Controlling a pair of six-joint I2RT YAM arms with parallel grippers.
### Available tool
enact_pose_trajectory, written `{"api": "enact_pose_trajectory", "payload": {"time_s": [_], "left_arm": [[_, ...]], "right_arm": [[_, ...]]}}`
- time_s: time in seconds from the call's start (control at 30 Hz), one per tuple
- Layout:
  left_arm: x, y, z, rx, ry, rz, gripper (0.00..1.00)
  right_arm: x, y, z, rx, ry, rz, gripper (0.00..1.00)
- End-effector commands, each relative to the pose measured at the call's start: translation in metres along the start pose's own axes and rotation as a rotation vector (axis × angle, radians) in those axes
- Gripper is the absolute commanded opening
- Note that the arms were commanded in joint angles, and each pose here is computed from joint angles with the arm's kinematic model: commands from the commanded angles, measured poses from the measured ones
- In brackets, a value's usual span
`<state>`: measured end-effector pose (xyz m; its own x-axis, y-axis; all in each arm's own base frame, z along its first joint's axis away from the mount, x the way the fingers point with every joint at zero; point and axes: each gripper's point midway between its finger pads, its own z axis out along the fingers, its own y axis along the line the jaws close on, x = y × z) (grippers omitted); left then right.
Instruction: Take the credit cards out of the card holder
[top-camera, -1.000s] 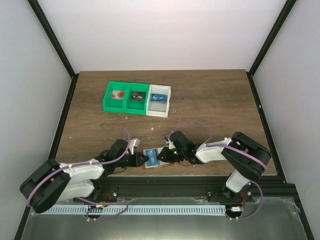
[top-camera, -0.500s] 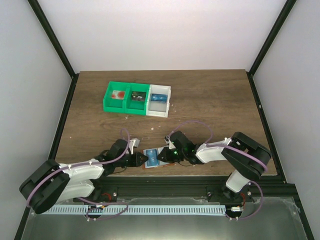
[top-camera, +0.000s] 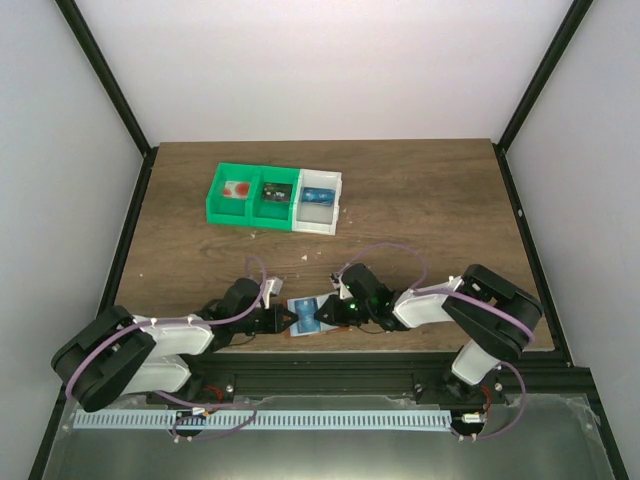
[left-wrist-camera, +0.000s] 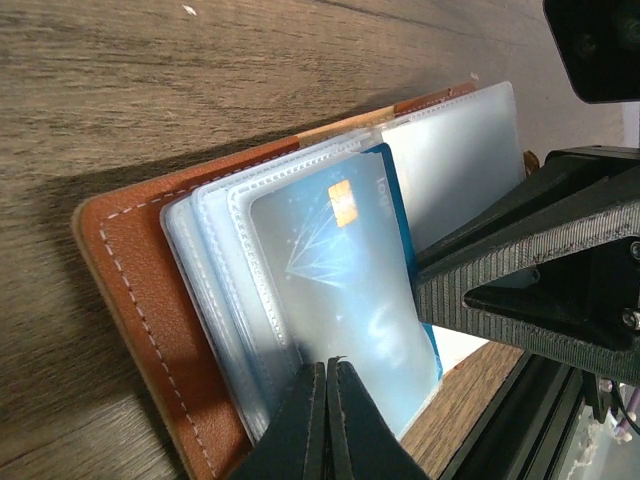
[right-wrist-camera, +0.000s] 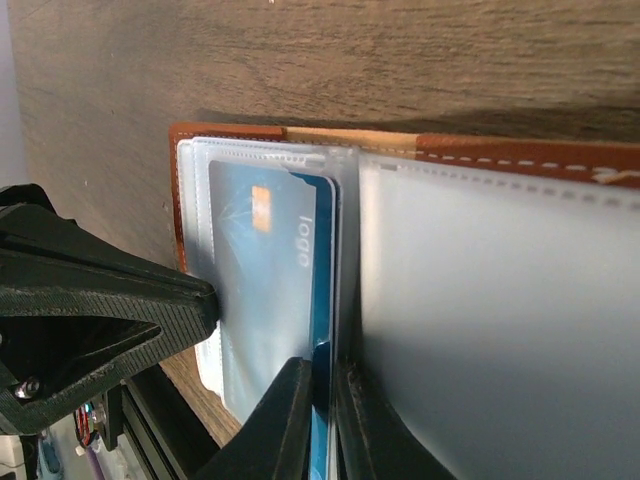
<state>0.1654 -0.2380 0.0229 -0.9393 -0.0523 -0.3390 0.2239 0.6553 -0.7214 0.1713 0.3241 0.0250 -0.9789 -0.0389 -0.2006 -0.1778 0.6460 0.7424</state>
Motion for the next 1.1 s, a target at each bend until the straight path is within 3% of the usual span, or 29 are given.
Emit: {"api": "enact_pose_trajectory", "payload": {"time_s": [0.0,0.17,1.07], "left_arm": [[0.007,0.008,0.001,-0.019,0.02,0.003,0.0],[0.007,0.011,0.001,-0.033,0.019,0.003,0.0],[0.006,0.021,0.003,-0.085,0.018,0.01,0.04]], "right_arm": [[0.007,0.002,0.002,-0.021,0.022,-0.002,0.07],[0.006,0.005,-0.001,-0.042,0.009,-0.008,0.0],[0.007,-0.009,-0.014,-0.062,-0.01,0.034,0.04]]}}
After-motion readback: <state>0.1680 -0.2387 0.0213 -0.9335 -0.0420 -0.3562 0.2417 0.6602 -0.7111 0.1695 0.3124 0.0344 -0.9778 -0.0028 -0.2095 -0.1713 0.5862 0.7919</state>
